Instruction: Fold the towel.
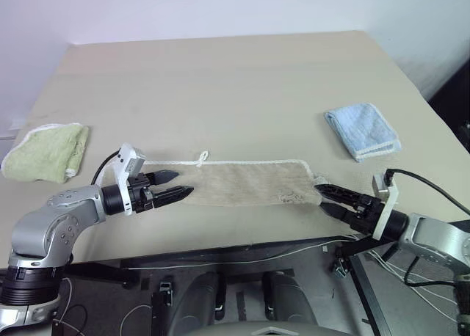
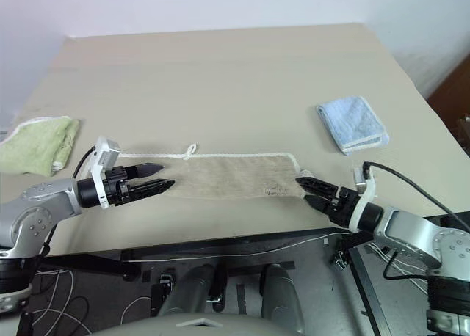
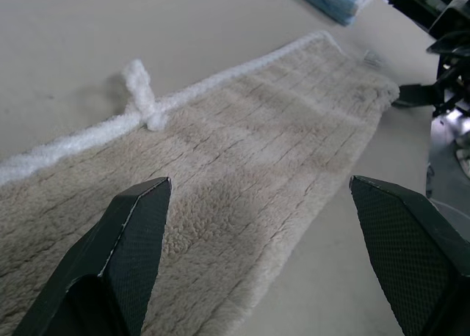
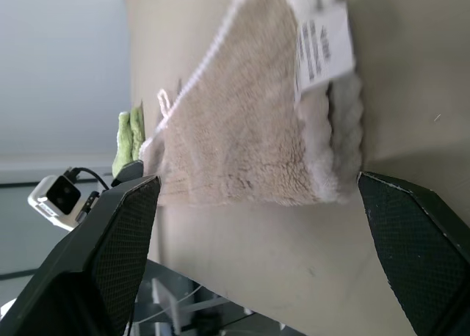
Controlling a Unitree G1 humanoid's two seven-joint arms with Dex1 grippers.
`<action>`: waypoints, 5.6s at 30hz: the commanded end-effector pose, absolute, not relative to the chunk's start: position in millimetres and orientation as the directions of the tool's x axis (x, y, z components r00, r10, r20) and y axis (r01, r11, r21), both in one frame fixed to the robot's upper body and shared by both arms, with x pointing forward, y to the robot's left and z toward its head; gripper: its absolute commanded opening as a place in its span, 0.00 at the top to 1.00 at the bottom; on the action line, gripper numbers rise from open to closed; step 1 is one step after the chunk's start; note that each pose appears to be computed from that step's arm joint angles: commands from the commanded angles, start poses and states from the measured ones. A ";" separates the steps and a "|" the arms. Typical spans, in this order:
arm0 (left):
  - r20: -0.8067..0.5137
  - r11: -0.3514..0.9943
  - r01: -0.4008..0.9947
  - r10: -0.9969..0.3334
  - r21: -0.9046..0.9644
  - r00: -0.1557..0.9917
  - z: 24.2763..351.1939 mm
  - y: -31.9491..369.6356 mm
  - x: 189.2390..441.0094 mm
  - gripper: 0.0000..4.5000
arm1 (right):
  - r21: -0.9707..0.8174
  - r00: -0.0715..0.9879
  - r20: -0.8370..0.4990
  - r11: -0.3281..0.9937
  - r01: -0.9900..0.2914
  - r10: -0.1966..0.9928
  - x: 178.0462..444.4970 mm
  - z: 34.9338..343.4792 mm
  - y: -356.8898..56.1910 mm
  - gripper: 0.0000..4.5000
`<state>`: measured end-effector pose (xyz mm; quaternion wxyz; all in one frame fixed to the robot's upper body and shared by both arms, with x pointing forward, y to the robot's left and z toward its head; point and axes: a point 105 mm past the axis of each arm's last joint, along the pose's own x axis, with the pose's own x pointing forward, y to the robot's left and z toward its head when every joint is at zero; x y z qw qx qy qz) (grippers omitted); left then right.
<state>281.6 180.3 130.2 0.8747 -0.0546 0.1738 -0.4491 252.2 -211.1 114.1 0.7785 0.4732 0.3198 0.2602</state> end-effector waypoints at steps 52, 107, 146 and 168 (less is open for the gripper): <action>-0.258 0.572 0.799 -0.813 -0.186 0.522 126.9 176.7 292.3 0.09 | 0.943 0.796 -0.215 0.333 0.017 0.567 267.0 102.0 -185.2 0.00; -0.262 0.550 0.823 -0.823 -0.143 0.505 131.0 173.3 301.7 0.08 | 0.566 0.522 -0.279 0.577 -0.589 0.806 264.0 177.8 -159.4 0.99; -0.009 0.370 0.926 -0.929 -0.079 0.371 180.4 112.7 310.4 0.22 | 0.289 0.597 -0.084 0.593 -0.751 0.798 298.3 174.5 -123.1 0.36; -0.090 0.097 0.995 -0.991 -0.008 0.096 145.4 11.1 300.1 0.99 | 0.217 0.783 -0.089 0.779 -0.589 0.616 341.8 113.2 -118.7 1.00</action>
